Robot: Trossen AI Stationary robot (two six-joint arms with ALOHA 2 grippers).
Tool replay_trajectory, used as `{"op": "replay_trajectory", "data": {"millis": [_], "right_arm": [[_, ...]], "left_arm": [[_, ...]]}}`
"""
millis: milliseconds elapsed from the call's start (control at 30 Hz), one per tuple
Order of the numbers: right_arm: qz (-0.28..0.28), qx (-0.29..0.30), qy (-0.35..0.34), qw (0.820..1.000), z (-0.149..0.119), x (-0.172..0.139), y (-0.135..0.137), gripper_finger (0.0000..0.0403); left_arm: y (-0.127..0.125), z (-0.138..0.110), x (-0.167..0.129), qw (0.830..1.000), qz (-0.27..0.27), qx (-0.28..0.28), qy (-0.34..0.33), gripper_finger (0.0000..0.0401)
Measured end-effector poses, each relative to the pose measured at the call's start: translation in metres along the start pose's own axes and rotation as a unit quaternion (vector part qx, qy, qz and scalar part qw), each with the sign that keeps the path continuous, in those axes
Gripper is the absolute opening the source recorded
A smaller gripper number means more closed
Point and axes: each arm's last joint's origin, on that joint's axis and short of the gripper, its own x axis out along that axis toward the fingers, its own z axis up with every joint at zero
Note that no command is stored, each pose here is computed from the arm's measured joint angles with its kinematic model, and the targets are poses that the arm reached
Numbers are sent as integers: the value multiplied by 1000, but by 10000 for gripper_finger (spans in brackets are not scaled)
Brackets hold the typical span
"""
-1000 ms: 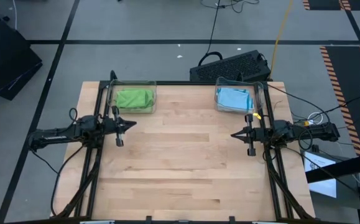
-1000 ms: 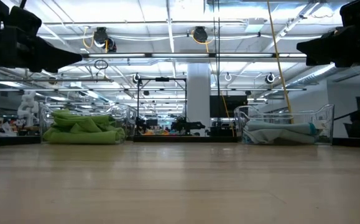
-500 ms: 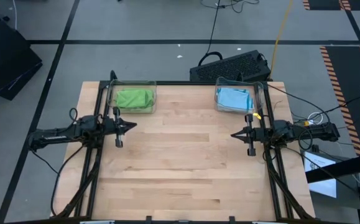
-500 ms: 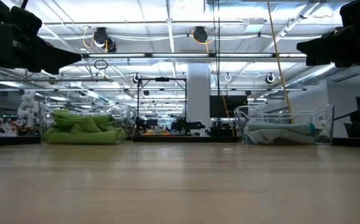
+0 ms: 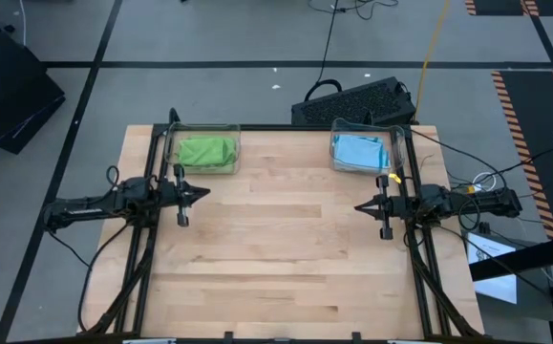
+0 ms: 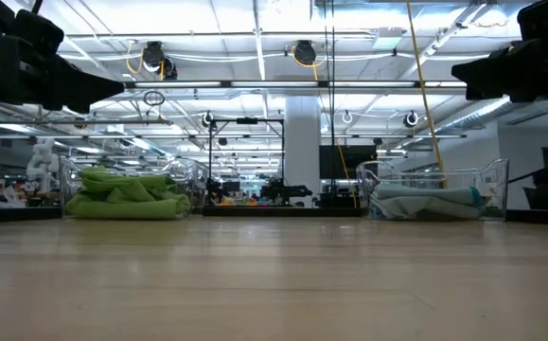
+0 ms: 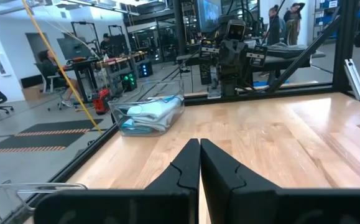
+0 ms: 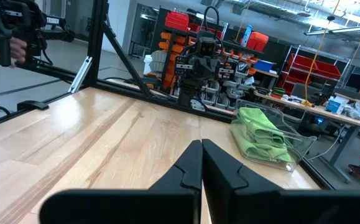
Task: Fold microfiber towels
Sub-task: Return to Home Position
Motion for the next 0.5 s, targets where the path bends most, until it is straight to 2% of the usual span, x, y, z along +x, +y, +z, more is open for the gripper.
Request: {"op": "replay_trajectory", "data": {"millis": [267,500], "right_arm": [[0,0,0,1000,0,0,0,0],[0,0,0,1000,0,0,0,0]], "left_arm": [[0,1,0,1000,4,3,-4,17],[2,10,-1,998,16,13,-56,17]]}}
